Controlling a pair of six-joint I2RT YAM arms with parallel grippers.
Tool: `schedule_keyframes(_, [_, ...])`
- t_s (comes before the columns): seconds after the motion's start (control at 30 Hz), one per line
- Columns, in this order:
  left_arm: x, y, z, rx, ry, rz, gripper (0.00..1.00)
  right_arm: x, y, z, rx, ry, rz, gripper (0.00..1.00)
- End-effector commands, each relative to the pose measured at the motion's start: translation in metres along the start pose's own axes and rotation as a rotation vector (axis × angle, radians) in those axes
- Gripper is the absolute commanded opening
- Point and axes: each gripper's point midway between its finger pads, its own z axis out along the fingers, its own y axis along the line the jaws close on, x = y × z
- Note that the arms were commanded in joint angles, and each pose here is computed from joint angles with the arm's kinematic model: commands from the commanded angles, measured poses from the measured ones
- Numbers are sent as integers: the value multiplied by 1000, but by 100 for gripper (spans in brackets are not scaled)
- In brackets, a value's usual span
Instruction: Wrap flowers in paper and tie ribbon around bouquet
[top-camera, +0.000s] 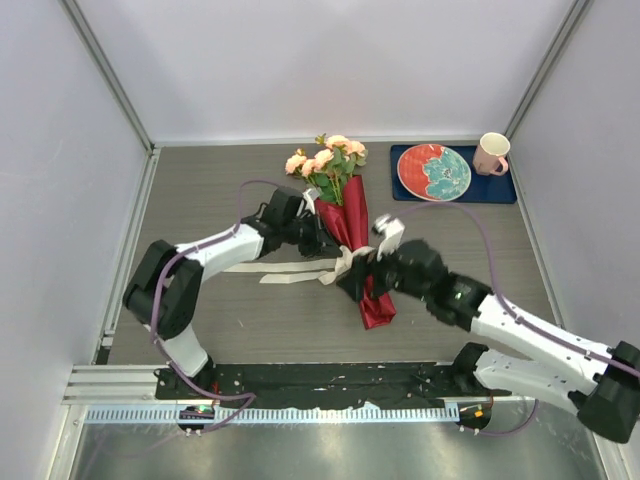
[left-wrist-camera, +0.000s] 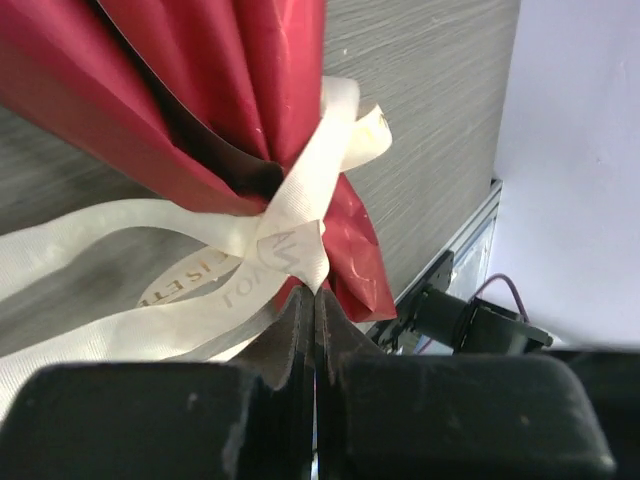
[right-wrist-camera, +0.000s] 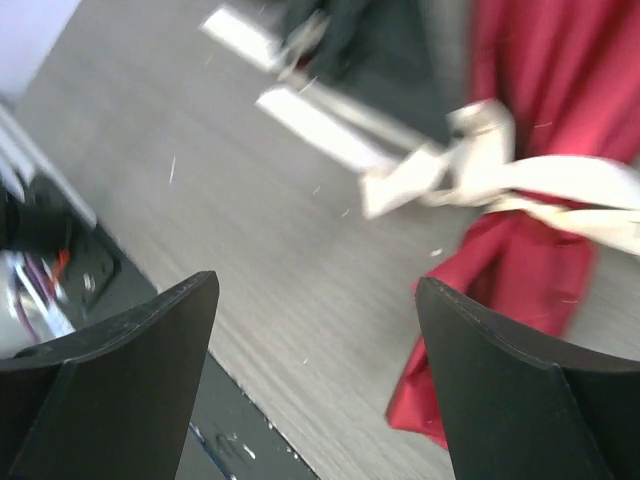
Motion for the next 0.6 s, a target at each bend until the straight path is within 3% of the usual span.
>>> schedule_keyframes(0.0, [14,6,-5,3,225,-30,0,-4,30,11,-11,-238,-322,86])
schedule_keyframes(0.1, [8,10,0,9,276,4,0,29,62,29,-108,-228,-637,84])
schedule_keyframes(0.2, [6,15,3,12,324,21,0,29,70,61,-88,-223,-768,87])
schedule_keyframes(0.43, [3,19,3,27,378,51,0,38,58,147,-127,31,-839,77])
schedule_keyframes(0.57, [4,22,2,40,389,45,0,45,56,170,-137,77,-855,76])
